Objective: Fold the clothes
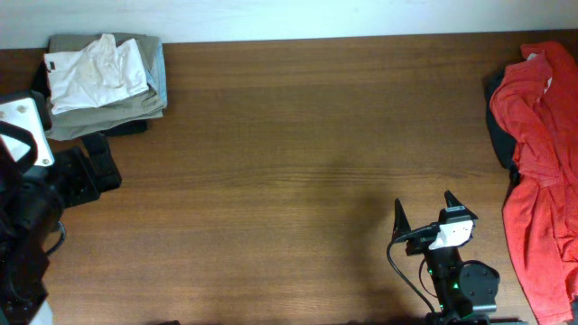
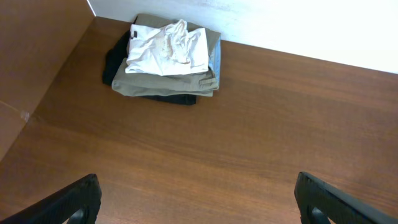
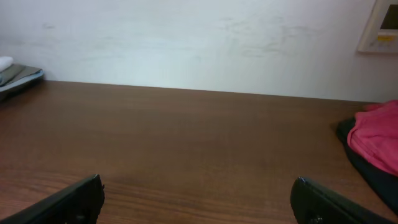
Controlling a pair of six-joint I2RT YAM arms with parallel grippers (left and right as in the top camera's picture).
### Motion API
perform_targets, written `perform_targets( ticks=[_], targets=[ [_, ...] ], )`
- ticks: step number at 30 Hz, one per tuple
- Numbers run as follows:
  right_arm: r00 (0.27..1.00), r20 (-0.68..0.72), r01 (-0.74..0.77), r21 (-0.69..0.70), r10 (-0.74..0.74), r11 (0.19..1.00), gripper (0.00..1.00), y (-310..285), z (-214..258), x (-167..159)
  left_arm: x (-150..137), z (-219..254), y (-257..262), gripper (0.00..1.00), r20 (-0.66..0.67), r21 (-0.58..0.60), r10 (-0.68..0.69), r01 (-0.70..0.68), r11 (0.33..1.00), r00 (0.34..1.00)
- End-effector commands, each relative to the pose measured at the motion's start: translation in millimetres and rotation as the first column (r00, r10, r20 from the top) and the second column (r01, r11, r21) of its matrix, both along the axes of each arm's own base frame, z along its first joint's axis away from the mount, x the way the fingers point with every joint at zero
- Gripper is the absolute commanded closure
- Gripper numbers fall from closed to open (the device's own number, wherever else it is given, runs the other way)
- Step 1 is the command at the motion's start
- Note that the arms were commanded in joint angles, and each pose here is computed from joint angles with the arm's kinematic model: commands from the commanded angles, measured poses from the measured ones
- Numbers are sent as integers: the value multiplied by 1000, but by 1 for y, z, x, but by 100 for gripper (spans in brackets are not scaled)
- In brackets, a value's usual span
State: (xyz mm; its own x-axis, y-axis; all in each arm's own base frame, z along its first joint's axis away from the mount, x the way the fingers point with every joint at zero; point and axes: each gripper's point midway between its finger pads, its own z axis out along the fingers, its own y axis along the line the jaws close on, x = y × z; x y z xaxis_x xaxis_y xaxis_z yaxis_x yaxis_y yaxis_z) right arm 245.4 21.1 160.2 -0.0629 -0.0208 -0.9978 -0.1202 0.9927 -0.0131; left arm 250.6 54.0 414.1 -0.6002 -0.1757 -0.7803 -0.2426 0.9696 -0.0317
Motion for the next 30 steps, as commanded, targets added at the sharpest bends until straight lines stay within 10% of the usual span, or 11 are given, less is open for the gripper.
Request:
perform_targets(
  ticks=[1, 20, 30],
  targets=[
    [1000, -4, 21, 12, -21, 1000, 1, -4, -2, 0, -1, 1, 2, 1, 5, -3, 17, -17, 1000, 1000],
    [1000, -4, 21, 12, -21, 1000, 1, -4, -2, 0, 1, -4, -5, 1, -10, -34, -16, 15, 999, 1000],
    [1000, -4, 21, 12, -21, 1000, 1, -4, -2, 0, 11, -137, -30, 1, 118, -62, -130, 138, 988, 984]
  ],
)
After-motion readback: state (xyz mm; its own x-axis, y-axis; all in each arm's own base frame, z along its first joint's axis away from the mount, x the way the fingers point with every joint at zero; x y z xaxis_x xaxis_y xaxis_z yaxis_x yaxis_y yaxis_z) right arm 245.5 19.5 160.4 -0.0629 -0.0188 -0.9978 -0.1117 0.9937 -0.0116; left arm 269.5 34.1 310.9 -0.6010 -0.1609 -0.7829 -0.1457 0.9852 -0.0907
